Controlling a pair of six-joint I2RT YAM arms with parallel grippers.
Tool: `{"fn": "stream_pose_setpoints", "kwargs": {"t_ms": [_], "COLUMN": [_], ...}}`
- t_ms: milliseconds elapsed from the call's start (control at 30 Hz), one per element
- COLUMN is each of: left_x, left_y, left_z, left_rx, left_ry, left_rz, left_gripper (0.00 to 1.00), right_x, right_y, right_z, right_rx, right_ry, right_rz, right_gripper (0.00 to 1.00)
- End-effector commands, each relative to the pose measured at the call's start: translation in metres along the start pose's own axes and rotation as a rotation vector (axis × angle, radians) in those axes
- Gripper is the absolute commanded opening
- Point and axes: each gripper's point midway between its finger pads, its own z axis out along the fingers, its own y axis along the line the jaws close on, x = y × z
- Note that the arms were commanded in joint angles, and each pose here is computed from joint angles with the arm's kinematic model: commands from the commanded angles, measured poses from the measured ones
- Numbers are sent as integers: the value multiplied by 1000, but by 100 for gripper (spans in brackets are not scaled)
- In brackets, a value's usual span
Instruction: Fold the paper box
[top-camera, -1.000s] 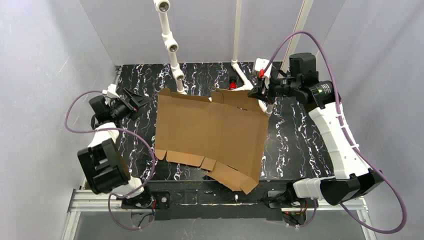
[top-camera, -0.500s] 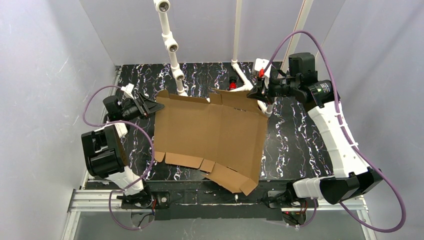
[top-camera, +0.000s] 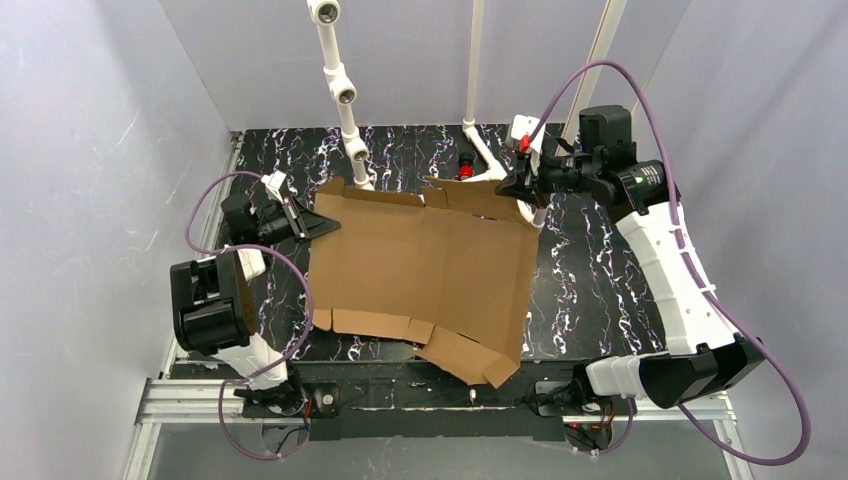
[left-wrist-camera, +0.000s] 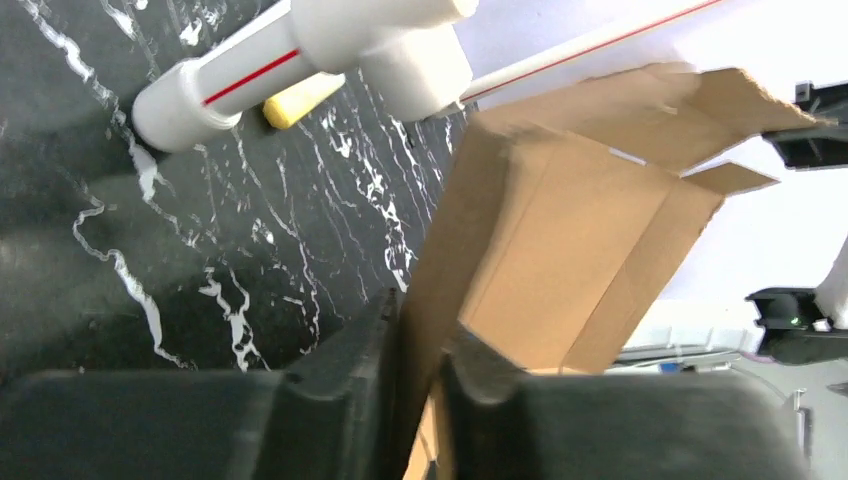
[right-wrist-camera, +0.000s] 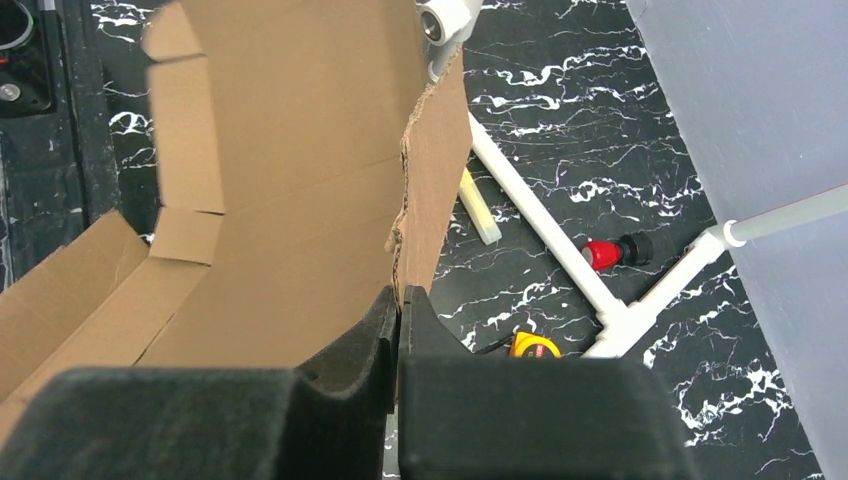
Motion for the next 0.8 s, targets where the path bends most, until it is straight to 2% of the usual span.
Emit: {"fn": "stream_pose_setpoints", "kwargs": {"t_ms": [0,100,400,567,767], "left_x": [-7,-9,2,2,-15], "left_y": [-37,-54,-116,-148,-195], "left_z": [-6,-11,-38,-48,-55], "left_rx": [52,36,-38,-41,-7], "left_ry": [-10,-55,-229,-271,-297], "left_rz": [119,173,501,654,769], "left_gripper": [0,0,0,0,0], "right_x": [-7,-1,23,32,43], "right_y": [-5,-7,-5,-18,-25], "right_z": [-4,-4,-6,-10,-9], "right_rx": [32,46,85,158,195], "right_ry": [-30,-15,44,63,61], "right_rz": [-8,-4,-4,26,97], "right_gripper": [1,1,1,1,3]}}
